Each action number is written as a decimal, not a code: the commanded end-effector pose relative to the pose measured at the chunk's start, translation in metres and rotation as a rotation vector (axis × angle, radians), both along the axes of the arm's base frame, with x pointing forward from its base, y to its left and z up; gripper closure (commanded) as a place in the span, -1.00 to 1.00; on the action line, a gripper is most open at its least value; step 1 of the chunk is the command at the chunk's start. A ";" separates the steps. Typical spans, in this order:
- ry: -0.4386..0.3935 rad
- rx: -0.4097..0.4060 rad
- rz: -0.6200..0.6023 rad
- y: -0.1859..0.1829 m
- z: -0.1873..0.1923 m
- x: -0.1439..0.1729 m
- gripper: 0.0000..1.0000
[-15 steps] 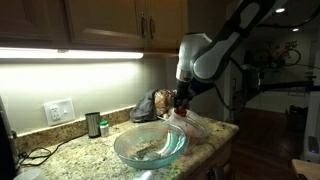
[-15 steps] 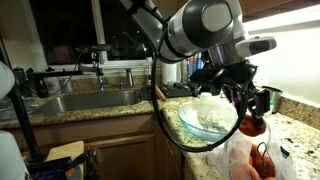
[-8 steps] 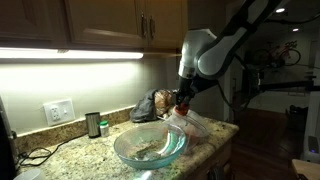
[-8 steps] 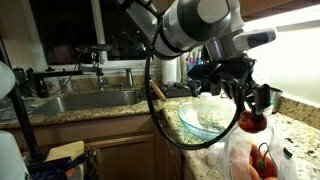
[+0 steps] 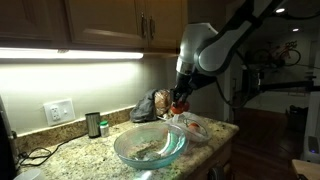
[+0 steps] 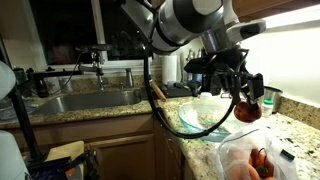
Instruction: Remove a peach from the bag and put it in the glass bowl
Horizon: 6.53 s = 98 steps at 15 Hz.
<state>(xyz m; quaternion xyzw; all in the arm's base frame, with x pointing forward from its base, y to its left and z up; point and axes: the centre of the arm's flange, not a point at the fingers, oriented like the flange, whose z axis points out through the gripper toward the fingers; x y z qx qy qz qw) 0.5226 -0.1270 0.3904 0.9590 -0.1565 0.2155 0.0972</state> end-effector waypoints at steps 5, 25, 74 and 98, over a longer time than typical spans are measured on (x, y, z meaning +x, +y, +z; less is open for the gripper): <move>0.002 0.024 0.025 0.019 0.009 -0.005 0.34; 0.057 0.135 0.165 0.045 -0.017 0.023 0.34; 0.241 0.171 0.250 0.070 -0.074 0.108 0.34; 0.290 0.182 0.236 0.066 -0.093 0.114 -0.99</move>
